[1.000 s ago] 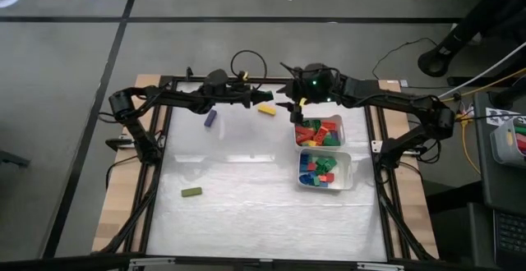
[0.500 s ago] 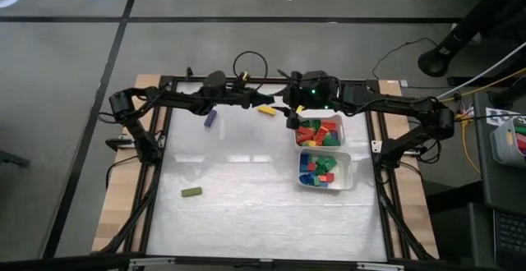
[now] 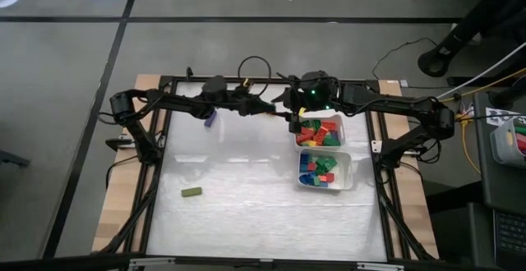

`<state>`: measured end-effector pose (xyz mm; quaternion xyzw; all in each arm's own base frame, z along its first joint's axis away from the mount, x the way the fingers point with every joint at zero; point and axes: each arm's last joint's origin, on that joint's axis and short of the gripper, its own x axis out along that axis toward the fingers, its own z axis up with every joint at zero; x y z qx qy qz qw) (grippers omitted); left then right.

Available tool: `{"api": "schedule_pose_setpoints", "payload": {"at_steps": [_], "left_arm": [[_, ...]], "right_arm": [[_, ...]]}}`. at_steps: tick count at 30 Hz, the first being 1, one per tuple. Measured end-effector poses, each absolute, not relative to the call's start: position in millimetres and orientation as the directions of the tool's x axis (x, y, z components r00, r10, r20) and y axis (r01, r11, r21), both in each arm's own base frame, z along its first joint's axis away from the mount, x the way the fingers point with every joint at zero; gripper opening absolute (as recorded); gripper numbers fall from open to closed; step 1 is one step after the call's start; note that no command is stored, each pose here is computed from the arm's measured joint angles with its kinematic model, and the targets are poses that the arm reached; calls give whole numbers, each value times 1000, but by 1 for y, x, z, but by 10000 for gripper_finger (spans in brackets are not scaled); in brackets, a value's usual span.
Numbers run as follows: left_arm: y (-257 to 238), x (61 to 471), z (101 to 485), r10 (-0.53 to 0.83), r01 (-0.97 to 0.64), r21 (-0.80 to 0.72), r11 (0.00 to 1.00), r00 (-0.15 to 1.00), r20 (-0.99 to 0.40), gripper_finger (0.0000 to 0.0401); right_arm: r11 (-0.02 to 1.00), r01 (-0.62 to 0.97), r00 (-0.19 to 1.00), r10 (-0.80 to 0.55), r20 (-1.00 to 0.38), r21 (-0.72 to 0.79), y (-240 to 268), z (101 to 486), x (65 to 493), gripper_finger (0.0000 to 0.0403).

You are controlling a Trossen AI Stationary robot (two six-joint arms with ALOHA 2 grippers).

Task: Sort blocks by size
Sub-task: Put the green cube game piece into the bottom white bin

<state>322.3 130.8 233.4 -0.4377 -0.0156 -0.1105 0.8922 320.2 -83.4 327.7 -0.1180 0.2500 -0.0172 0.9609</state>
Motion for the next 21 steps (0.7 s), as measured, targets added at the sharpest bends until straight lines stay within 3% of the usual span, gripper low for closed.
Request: {"api": "schedule_pose_setpoints", "payload": {"at_steps": [15, 21], "left_arm": [[125, 323, 241, -210, 280, -753, 595, 959, 190, 87], [125, 323, 240, -213, 274, -758, 591, 960, 181, 88]], "right_arm": [[970, -32, 892, -82, -445, -241, -83, 330, 322, 198], [971, -87, 915, -10, -404, -221, -82, 334, 324, 198]]}}
